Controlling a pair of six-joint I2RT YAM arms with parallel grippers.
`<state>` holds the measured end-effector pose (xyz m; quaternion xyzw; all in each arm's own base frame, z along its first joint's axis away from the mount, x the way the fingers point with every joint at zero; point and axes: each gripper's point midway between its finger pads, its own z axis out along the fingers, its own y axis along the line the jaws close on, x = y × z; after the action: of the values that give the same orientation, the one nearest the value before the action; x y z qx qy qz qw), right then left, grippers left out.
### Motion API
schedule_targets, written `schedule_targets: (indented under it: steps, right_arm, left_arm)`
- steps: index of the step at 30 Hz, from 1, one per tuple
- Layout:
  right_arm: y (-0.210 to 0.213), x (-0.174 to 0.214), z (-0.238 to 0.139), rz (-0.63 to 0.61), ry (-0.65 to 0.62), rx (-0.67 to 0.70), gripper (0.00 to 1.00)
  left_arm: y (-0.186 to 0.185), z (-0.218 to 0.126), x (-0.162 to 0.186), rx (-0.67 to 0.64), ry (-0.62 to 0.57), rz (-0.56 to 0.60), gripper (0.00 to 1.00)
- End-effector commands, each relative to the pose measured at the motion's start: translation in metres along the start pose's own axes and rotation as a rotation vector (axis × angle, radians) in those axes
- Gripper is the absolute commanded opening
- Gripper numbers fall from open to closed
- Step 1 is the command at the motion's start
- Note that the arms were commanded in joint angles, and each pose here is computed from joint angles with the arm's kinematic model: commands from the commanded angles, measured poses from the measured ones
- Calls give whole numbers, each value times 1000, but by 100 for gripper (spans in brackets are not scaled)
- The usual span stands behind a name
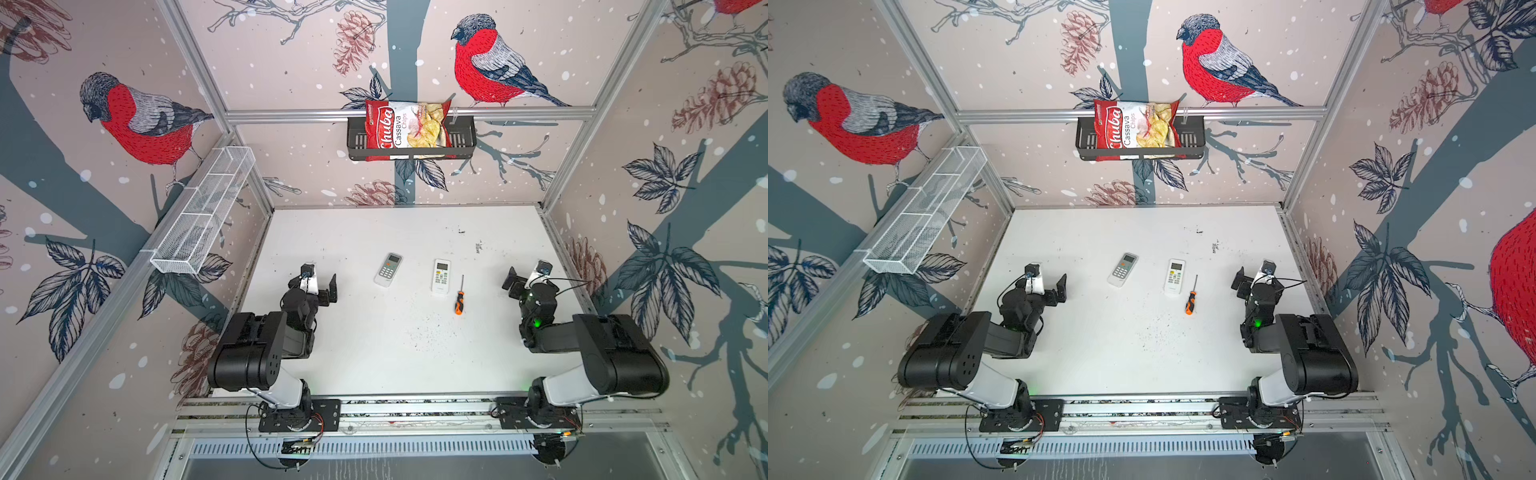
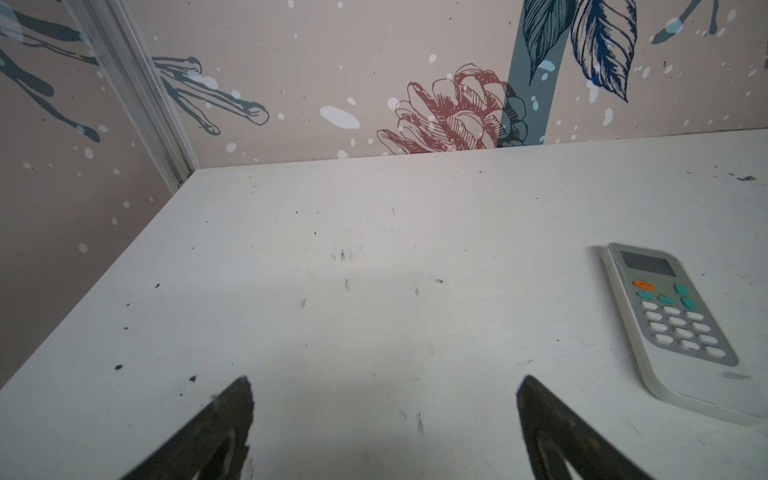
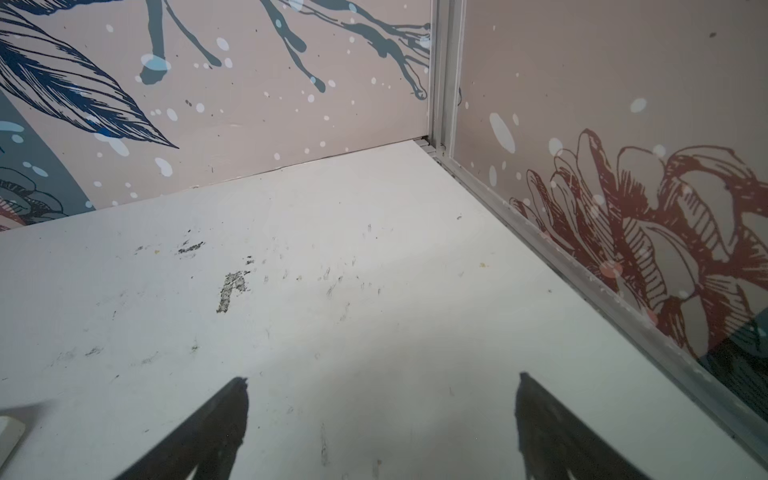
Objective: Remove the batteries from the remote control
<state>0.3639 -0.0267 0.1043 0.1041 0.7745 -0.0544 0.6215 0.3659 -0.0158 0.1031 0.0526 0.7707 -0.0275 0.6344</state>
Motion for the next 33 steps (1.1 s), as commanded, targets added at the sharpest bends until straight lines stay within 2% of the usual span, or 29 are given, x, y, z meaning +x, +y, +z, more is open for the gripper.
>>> schedule_targets:
  steps: [1,33]
  right_arm:
    - [-2,-23,1,13,-92,18,99]
    - [-2,-26,0,11,-104,18,100]
  left_arm:
    - [0,0,-29,5,-115,2,98]
    - [5,2,-34,-12,-110,-10,98]
